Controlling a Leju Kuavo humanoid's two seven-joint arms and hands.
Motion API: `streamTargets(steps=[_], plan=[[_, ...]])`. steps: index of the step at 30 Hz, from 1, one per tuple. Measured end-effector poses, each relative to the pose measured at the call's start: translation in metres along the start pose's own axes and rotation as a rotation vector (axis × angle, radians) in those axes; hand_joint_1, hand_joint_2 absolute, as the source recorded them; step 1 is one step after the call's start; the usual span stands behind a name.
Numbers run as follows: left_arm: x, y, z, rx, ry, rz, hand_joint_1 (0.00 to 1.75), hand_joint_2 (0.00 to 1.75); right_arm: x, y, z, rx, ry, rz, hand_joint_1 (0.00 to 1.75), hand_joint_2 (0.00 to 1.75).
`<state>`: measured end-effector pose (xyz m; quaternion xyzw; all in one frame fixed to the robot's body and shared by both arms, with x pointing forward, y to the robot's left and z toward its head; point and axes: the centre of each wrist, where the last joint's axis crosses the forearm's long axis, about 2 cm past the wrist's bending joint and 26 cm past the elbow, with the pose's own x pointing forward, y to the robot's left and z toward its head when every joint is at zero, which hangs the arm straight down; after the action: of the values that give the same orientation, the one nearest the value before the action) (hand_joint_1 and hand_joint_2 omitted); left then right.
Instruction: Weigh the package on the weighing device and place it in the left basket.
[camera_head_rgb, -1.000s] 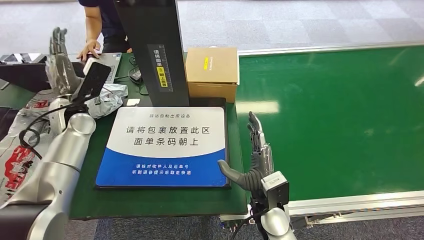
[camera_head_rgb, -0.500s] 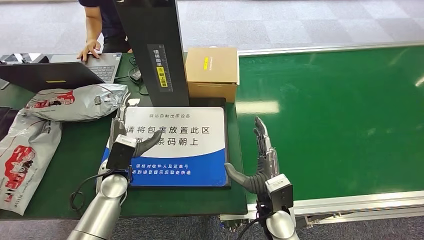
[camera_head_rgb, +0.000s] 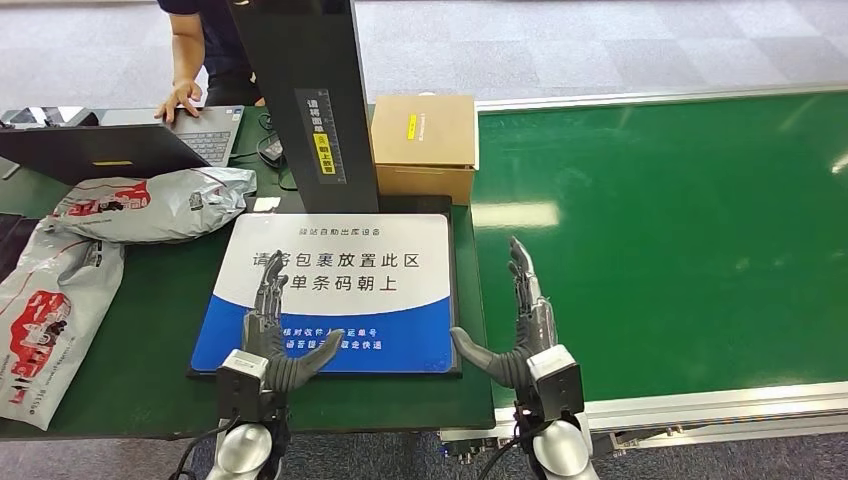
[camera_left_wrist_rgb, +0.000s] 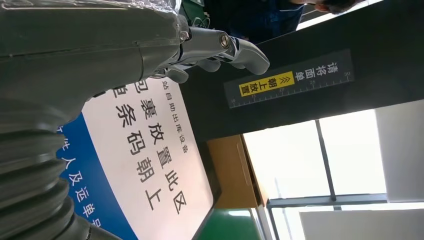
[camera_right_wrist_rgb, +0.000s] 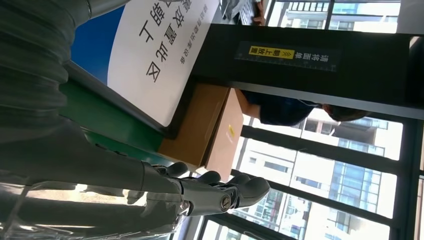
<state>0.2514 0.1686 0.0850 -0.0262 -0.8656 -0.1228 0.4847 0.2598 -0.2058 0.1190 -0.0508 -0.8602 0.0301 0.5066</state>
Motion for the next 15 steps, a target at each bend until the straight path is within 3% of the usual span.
streamTargets(steps=[15], plan=[[0.017,-0.003,0.001,0.057,-0.001,0.006,0.00,1.75,-0.011,0.010,-0.013,0.040,0.022,-0.004,0.00,1.75]])
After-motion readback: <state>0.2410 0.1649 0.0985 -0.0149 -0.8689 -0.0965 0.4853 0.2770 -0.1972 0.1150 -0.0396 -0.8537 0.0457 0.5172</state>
